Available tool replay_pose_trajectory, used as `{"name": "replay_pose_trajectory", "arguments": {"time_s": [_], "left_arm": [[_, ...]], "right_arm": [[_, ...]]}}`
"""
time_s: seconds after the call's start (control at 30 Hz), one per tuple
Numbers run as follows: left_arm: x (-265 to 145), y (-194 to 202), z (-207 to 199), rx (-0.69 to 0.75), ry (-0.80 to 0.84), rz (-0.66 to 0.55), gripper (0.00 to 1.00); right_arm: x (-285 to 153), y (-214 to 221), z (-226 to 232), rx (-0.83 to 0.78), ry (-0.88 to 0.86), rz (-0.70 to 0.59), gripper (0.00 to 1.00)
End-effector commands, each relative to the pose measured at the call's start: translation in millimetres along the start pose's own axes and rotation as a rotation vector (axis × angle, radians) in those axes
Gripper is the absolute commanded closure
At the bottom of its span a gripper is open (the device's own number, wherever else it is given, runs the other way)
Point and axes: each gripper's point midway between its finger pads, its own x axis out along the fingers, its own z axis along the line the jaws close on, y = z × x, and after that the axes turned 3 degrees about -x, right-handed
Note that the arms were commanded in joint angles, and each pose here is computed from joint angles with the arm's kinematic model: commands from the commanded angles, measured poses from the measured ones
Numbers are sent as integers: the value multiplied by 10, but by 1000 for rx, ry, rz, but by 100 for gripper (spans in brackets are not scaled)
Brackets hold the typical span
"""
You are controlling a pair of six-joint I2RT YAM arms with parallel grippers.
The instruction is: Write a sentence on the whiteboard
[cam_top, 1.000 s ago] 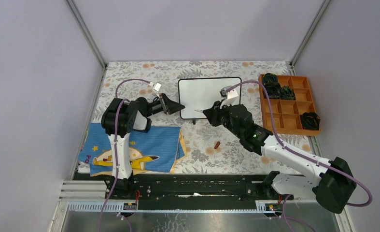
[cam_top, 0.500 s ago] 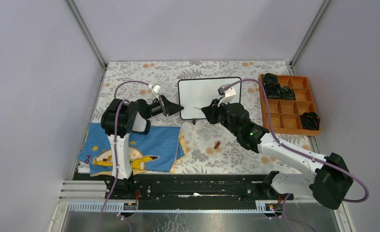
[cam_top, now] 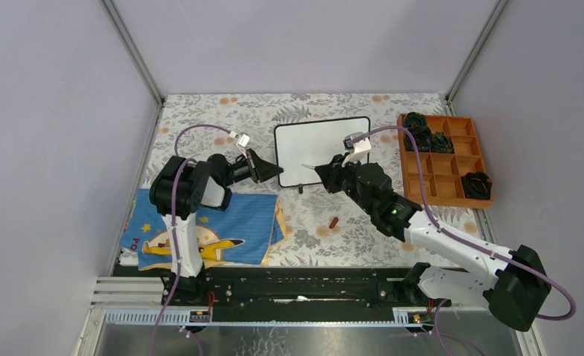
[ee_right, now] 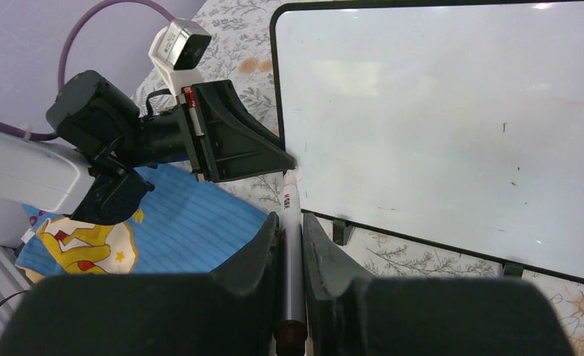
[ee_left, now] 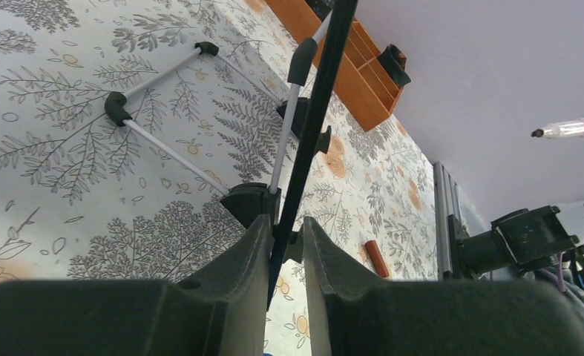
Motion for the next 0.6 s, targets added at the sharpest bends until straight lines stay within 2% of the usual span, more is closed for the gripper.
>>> {"name": "replay_pose_trajectory", "arguments": {"time_s": [0.0,0.1,0.2,0.3,0.47,0.57], "left_arm": [[40,63,-86,89,-3,30,71],[39,73,-75,89,-12,31,65],[44,52,-73,84,-14,23,50],[42,-10,-79,78,-12,-3,42],[58,-247,-182,60,50,-81,39],[87,-308,-218,62,77,-87,40]], "right_arm": [[-47,-166,22,8,2,-72,100],[-60,-159,19,8,1,-71,100],[-76,-175,12,5,3,-74,100],[-96,-188,1,0,8,-76,100],[-76,-194,-12,-10,17,-78,100],[-25,-194,-3,-10,18,-80,100]]}}
